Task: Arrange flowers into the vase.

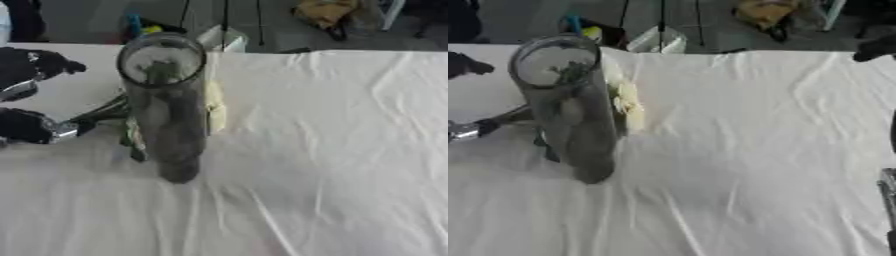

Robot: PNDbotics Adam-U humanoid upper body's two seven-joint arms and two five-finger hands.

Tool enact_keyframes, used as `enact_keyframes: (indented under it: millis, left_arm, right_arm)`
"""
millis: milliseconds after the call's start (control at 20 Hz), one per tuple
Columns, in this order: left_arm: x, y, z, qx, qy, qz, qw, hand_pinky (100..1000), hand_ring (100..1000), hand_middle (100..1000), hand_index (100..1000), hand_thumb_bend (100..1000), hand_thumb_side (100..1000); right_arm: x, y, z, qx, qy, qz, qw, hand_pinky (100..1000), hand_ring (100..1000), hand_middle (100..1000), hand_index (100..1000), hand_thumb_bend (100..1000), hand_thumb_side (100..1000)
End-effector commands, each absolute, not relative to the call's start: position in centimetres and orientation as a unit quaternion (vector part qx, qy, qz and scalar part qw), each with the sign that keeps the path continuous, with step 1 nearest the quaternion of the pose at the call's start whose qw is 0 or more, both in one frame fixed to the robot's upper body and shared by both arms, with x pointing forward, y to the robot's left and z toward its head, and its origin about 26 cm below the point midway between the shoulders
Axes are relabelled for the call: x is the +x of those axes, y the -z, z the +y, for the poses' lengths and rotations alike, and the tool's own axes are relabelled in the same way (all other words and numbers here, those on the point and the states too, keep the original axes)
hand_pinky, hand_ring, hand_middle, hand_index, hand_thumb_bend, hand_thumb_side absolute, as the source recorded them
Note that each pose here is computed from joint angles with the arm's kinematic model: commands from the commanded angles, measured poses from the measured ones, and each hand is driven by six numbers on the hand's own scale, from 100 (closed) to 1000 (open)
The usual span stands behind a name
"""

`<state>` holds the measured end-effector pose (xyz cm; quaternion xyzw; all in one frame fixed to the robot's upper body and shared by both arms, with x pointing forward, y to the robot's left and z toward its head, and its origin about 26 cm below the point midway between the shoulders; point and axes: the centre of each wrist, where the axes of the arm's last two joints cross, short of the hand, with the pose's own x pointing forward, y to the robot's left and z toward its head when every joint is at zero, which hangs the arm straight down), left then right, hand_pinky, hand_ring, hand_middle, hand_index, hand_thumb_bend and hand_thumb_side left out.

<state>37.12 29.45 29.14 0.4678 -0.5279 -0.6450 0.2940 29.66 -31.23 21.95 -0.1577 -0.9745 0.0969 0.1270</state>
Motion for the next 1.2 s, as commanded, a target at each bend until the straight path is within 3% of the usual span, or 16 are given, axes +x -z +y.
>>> enact_keyframes:
  millis: [50,700,1200]
  left_arm:
    - [37.9,-29.5,30.0,0.469,0.644,-0.521,0.306,761,794,809,968,459,872]
    - [40.5,-28.0,30.5,0.45,0.647,-0.511,0.344,756,802,844,972,476,791]
    - [41.7,-27.2,31.0,0.454,0.632,-0.513,0.362,744,790,829,959,459,795]
  right_arm:
    - [29.4,-22.6,-31.3,-0.159,-0.106,-0.975,0.115,634,529,506,652,100,1000]
    - [29.5,-22.4,-31.0,-0.154,-0.108,-0.975,0.116,636,524,501,651,100,1000]
    - [29.6,-22.4,-30.8,-0.149,-0.112,-0.976,0.116,638,523,499,651,100,1000]
